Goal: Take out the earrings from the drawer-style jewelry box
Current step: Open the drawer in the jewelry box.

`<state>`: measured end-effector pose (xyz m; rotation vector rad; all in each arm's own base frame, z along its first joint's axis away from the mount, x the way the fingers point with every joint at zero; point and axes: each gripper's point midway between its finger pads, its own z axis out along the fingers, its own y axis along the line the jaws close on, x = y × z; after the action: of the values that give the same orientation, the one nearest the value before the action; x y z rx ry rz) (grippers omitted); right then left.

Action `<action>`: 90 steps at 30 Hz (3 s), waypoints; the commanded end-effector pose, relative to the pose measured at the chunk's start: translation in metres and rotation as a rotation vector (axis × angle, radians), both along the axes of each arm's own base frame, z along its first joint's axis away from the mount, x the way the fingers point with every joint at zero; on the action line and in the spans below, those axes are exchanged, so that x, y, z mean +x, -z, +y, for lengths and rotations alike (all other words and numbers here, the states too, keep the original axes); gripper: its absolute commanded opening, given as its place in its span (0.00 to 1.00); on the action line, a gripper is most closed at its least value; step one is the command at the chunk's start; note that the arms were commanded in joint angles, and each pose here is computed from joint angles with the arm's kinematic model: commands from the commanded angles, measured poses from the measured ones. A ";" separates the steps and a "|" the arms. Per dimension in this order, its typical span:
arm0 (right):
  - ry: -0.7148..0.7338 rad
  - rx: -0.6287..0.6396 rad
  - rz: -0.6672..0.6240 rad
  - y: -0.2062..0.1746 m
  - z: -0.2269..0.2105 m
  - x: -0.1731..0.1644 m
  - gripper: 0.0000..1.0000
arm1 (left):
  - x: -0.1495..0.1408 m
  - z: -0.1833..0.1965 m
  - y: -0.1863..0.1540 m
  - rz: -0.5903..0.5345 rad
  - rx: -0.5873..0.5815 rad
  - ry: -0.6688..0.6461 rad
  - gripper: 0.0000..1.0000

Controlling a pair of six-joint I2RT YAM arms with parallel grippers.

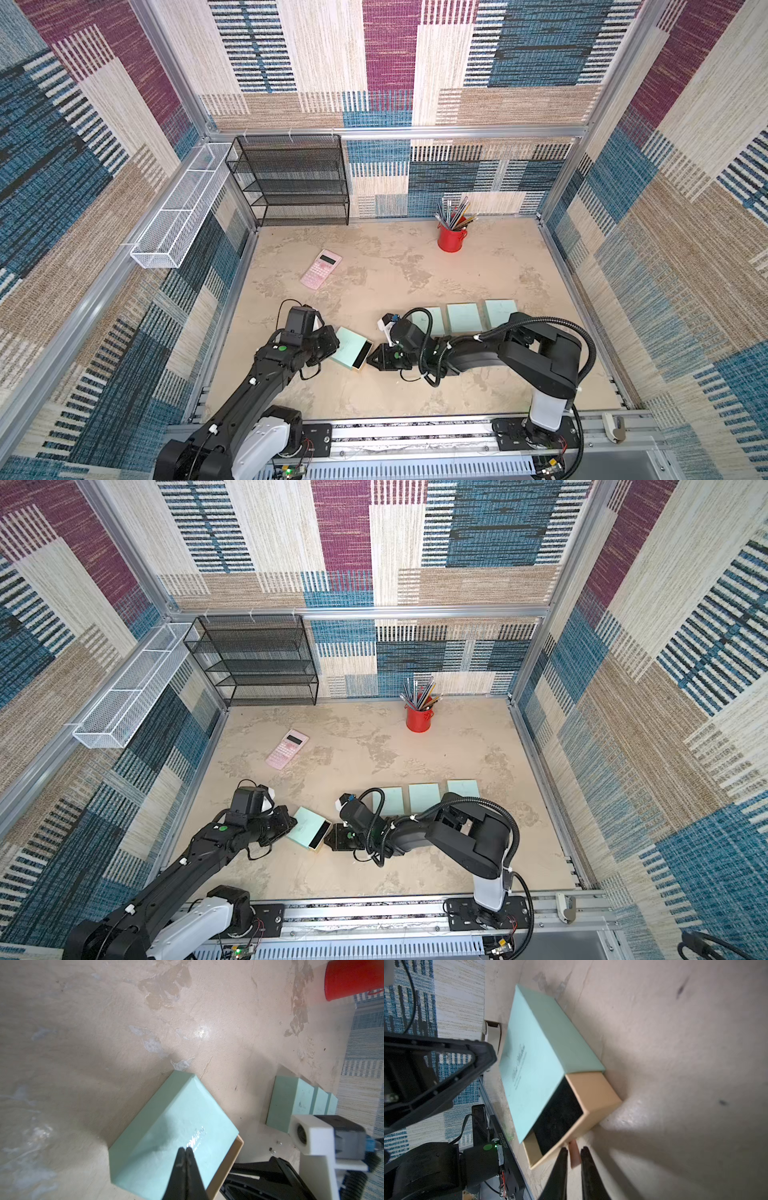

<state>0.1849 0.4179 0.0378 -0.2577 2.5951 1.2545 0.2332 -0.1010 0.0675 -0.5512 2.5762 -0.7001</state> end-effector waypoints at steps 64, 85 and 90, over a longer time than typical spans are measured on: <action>0.048 -0.001 0.004 0.004 -0.027 -0.012 0.00 | -0.006 0.020 0.026 0.062 0.127 -0.031 0.00; 0.065 -0.004 -0.008 0.001 -0.032 -0.014 0.00 | -0.004 0.017 0.024 0.052 0.111 -0.024 0.00; 0.064 0.011 -0.026 -0.006 -0.030 -0.014 0.00 | -0.004 0.013 0.023 0.053 0.093 -0.011 0.00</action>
<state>0.1679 0.3861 0.0364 -0.1842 2.5854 1.2268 0.2391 -0.0897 0.0525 -0.5795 2.5829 -0.5952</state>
